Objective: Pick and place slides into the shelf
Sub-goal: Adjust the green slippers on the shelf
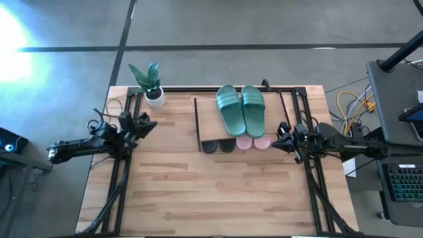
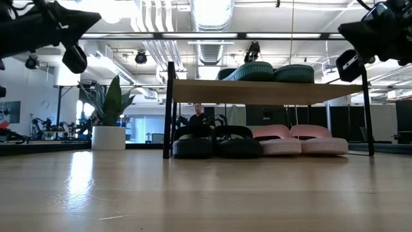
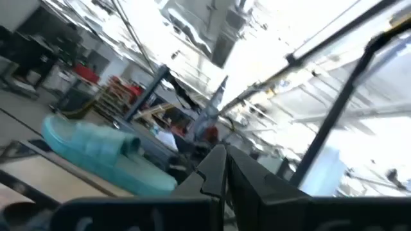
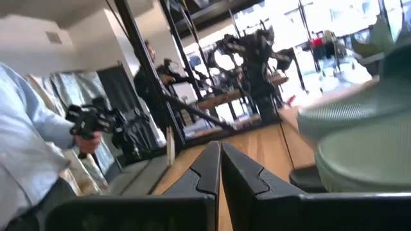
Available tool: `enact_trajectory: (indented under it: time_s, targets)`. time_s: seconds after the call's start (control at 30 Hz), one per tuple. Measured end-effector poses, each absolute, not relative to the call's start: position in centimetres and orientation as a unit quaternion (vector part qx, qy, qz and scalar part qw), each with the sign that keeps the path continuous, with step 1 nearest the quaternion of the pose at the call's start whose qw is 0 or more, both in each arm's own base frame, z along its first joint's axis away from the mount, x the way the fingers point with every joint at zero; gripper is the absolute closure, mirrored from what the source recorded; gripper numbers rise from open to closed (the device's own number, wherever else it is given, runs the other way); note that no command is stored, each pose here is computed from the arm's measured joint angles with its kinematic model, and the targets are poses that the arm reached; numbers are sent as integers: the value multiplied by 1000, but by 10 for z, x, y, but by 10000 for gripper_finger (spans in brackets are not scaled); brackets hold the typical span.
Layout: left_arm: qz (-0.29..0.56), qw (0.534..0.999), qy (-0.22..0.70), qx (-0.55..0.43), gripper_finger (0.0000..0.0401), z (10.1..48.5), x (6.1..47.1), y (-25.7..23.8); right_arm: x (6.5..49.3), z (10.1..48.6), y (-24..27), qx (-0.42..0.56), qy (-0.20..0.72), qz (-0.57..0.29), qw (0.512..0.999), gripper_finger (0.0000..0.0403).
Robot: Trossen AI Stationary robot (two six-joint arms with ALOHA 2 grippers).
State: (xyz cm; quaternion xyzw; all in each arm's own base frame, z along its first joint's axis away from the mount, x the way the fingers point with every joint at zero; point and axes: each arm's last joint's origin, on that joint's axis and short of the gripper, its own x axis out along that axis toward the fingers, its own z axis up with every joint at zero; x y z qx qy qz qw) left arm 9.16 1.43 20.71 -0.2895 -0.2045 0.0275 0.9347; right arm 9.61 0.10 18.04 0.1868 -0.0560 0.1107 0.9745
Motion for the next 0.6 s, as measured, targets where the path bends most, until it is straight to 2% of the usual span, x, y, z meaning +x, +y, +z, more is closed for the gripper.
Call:
enact_trajectory:
  time_s: [0.13, 0.23, 0.37, 0.6]
  targets:
    - [54, 924, -223, -305, 401, 211, 91, 16, 95, 185, 1, 184, -79, 114, 973, 394]
    - [67, 890, -247, -378, 401, 213, 92, 19, 94, 191, 0, 234, -110, 99, 961, 394]
    - [40, 895, -212, -392, 401, 222, 100, 17, 92, 199, -1, 258, -156, 97, 949, 394]
    - [44, 947, -181, -263, 401, 289, 128, 20, 97, 208, -1, 258, -165, 105, 946, 394]
